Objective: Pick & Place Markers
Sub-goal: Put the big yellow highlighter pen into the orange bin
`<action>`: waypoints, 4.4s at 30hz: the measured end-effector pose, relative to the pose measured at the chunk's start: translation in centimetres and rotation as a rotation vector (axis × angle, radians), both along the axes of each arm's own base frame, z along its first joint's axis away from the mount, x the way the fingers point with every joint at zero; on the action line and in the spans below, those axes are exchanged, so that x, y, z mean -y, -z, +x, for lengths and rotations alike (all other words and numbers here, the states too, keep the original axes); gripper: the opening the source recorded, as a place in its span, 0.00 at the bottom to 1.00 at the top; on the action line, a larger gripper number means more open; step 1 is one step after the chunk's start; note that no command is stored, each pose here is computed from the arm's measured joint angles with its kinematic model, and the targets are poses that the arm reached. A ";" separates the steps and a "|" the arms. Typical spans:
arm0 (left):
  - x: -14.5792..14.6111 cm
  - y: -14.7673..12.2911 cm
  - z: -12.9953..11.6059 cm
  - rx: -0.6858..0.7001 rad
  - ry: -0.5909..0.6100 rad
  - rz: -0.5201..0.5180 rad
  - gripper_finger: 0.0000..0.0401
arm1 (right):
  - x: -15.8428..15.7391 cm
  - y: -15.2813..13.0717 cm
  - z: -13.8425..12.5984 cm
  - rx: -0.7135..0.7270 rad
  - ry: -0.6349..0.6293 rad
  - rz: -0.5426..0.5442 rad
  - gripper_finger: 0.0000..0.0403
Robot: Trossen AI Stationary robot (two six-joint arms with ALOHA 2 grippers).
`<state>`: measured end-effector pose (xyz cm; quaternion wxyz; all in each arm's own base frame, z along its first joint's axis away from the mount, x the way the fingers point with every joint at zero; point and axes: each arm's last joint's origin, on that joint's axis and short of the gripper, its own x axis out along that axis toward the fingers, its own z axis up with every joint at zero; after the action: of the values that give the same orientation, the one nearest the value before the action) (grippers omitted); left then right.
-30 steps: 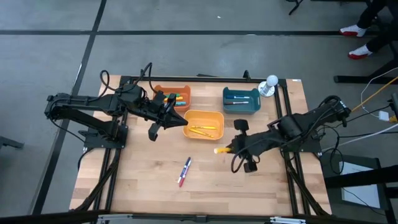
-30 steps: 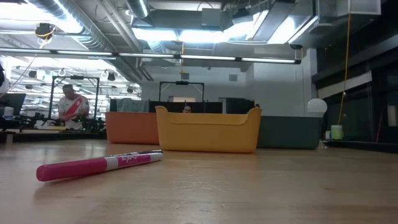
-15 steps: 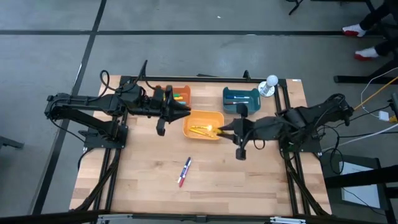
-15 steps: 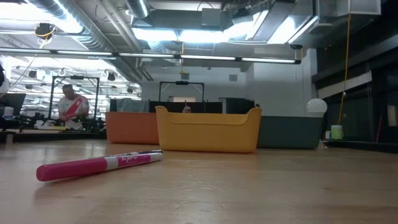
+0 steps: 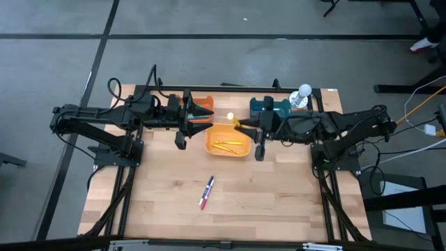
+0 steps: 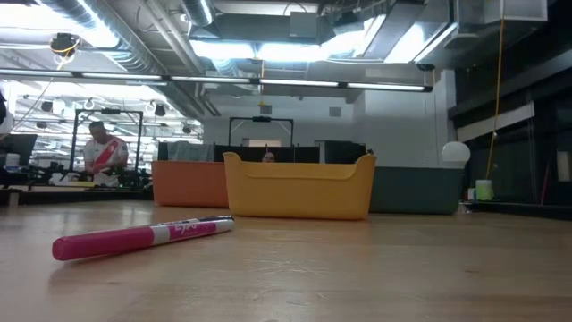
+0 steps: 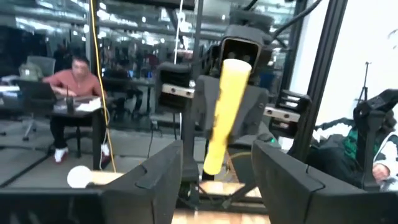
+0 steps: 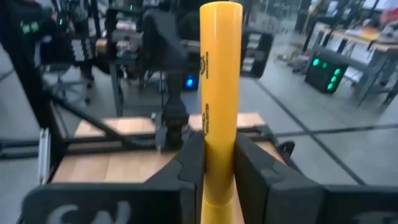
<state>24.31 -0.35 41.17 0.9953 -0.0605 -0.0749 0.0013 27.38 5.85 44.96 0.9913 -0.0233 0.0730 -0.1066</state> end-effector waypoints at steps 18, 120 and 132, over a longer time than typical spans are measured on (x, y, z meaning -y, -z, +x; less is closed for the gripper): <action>0.0 -1.3 -0.3 0.137 -0.018 0.075 0.51 | 1.7 -1.4 1.0 0.165 -0.013 0.020 0.15; 0.0 -0.2 1.3 0.098 -0.030 0.100 0.16 | 2.0 -0.3 2.9 0.148 -0.094 0.082 0.40; -0.4 -0.3 0.7 0.064 -0.050 0.097 0.16 | 2.0 -1.1 -0.1 0.081 -0.108 0.100 0.06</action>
<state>25.03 0.10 41.44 0.9939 -0.0102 -0.1080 0.0206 27.26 3.90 46.01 0.9977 0.0266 0.0368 -0.0498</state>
